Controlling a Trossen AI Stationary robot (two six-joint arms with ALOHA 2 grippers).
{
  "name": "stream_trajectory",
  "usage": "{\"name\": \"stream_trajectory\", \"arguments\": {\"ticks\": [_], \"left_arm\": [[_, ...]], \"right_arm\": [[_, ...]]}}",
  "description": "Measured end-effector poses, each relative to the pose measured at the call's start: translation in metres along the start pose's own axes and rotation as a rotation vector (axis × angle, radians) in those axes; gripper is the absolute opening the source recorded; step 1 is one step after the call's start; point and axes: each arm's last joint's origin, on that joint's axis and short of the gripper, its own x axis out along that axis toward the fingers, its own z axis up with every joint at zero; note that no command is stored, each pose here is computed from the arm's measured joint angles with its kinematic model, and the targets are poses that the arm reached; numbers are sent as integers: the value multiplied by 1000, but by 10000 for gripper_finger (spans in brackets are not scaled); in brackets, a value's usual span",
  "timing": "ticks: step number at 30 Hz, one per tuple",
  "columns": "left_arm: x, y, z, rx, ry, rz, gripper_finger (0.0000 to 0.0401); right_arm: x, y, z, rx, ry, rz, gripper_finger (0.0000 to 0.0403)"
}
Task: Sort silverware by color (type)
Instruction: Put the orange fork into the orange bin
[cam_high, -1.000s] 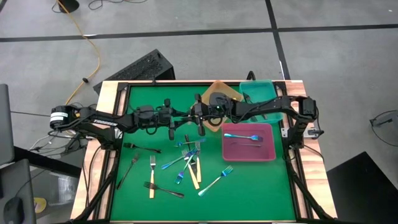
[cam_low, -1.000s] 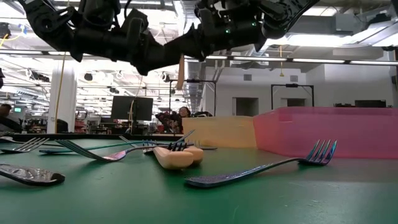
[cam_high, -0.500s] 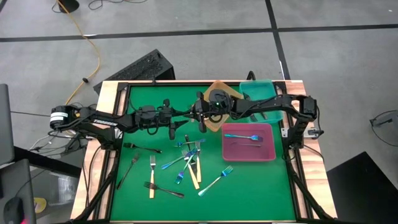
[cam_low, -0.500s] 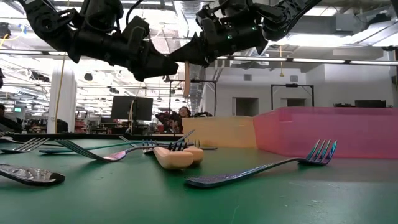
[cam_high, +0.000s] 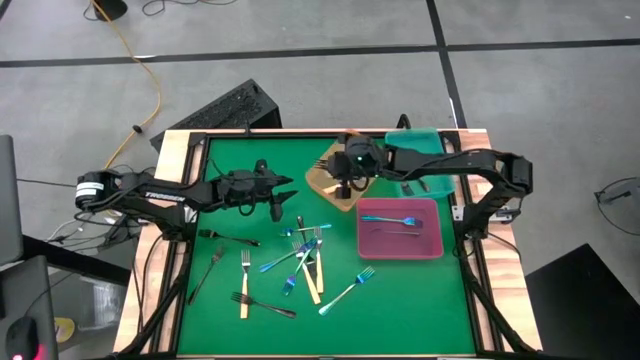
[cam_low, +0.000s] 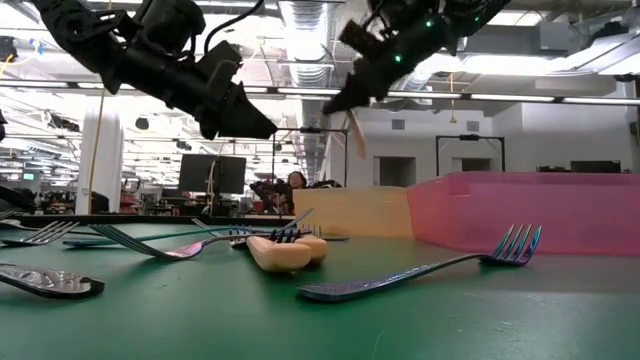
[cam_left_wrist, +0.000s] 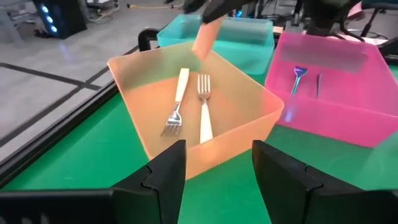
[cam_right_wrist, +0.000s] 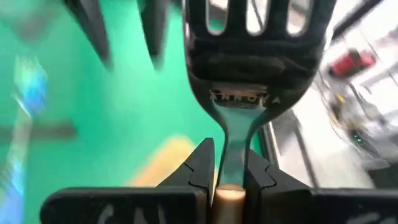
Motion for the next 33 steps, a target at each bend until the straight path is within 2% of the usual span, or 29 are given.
{"name": "stream_trajectory", "arguments": {"ticks": [8,10,16,21,24,33], "left_arm": [[0,0,-1,1,9,2,167],[0,0,-1,0,13,2,167],[0,0,-2,-15,19,3,167],[0,0,-2,-16,19,3,167],[0,0,-2,-16,19,3,167],[0,0,-2,-16,18,3,167]], "right_arm": [[20,14,-29,-202,291,-27,59],[26,18,-33,-243,334,-59,59],[44,29,-51,-332,454,-45,59],[52,33,-61,-352,510,-23,59],[51,34,-65,-371,539,27,59],[50,23,-76,-437,554,122,59]]}}
